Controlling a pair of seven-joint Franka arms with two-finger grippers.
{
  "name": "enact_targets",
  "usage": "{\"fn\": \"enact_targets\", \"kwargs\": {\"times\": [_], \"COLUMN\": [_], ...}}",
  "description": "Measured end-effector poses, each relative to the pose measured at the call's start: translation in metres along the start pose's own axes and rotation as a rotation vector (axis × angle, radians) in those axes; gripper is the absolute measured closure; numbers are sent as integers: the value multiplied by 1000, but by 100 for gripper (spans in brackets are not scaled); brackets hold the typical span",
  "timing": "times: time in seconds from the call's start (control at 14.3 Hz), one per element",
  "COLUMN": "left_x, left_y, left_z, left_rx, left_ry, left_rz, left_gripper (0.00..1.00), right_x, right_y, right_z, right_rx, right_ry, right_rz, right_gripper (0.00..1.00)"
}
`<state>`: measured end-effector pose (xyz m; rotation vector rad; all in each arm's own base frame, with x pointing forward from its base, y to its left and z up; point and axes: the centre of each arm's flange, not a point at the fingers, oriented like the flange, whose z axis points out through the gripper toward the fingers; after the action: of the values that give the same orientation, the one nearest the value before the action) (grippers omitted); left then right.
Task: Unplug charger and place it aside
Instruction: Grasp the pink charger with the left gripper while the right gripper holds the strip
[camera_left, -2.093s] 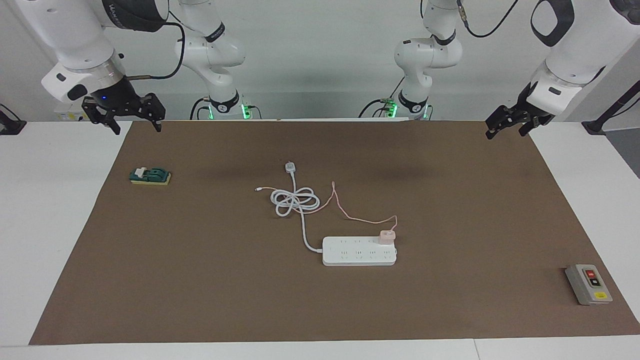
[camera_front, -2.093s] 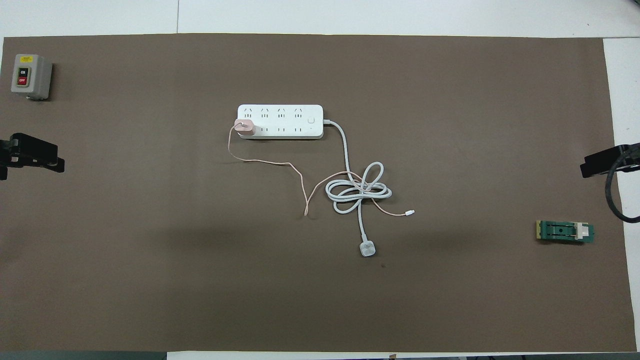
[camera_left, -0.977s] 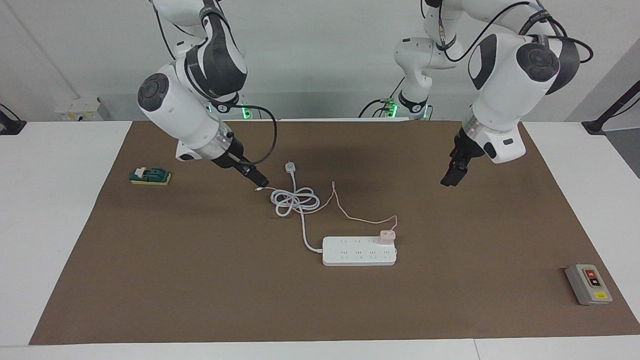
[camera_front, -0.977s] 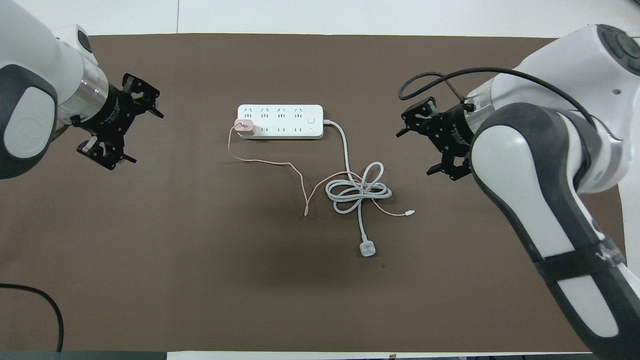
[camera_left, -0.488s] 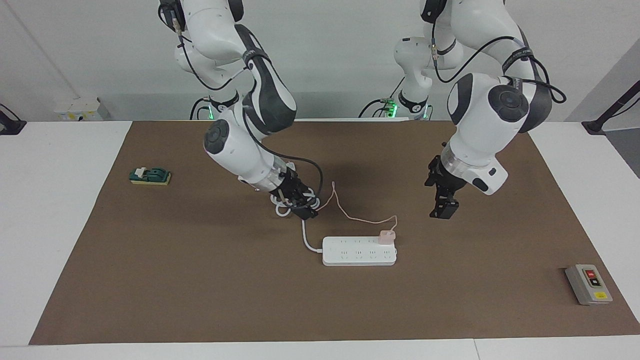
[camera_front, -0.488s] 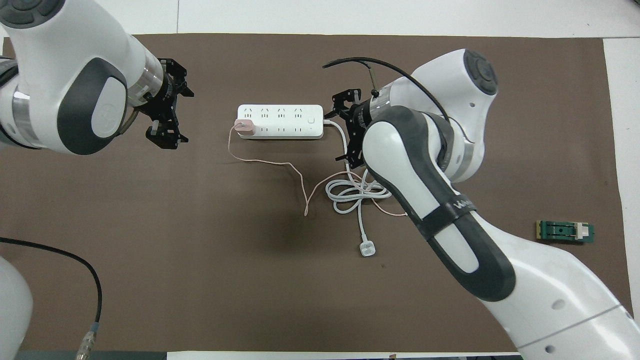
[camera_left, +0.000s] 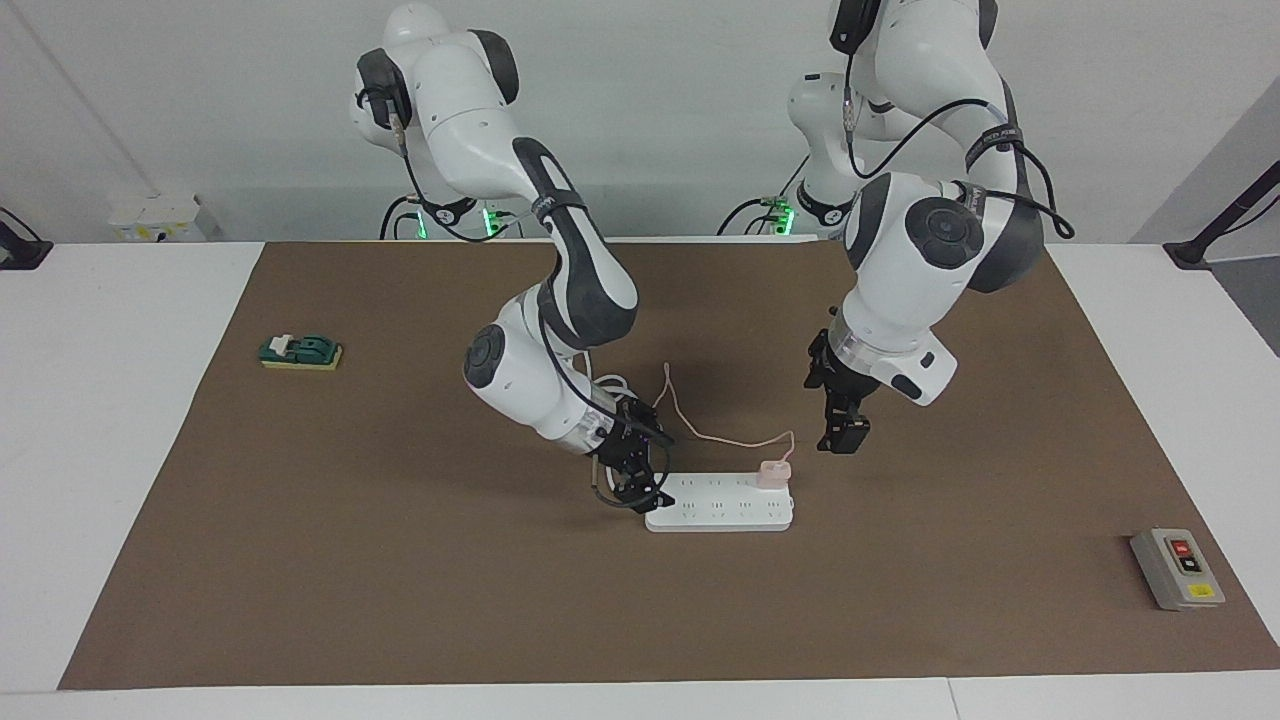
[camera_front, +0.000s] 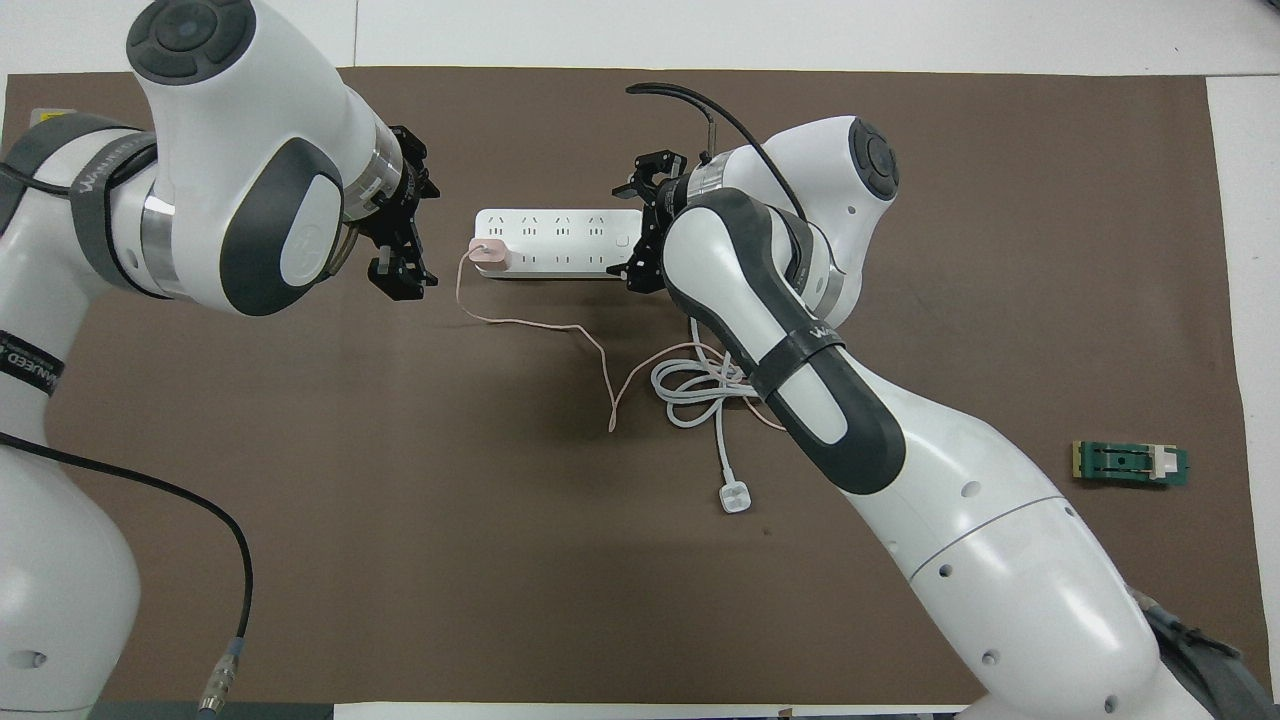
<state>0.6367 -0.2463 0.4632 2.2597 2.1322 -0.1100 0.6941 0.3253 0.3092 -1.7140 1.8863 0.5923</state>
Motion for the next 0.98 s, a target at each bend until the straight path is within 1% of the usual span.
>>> {"fn": "enact_targets", "kwargs": {"times": [0.14,0.28,0.42,0.56,0.7,0.84,0.98], "left_x": [-15,-37,-63,-80,-80,-68,-51], "left_y": [-2,-3,-2,0,3,9,17], "left_z": [16,42,72,90,92,90,89], "left_rx": [22,30,29,27,21,5,2], "left_ry": [8,34,57,77,87,114,123], "left_rz": [-15,-15,-11,-10,-10,-17,-29], "left_gripper": [0,0,0,0,0,0,0], "right_x": [5,10,18,27,29,27,27], "right_y": [-9,-12,-18,-24,-25,-21,-19], "right_z": [25,44,44,36,35,41,45], "right_rx": [-7,-39,-71,-91,-97,-104,-110], "right_ry": [-15,-42,-87,-109,-113,-114,-113], "right_rz": [9,7,-25,-52,-61,-72,-79], "right_gripper": [0,0,0,0,0,0,0]}}
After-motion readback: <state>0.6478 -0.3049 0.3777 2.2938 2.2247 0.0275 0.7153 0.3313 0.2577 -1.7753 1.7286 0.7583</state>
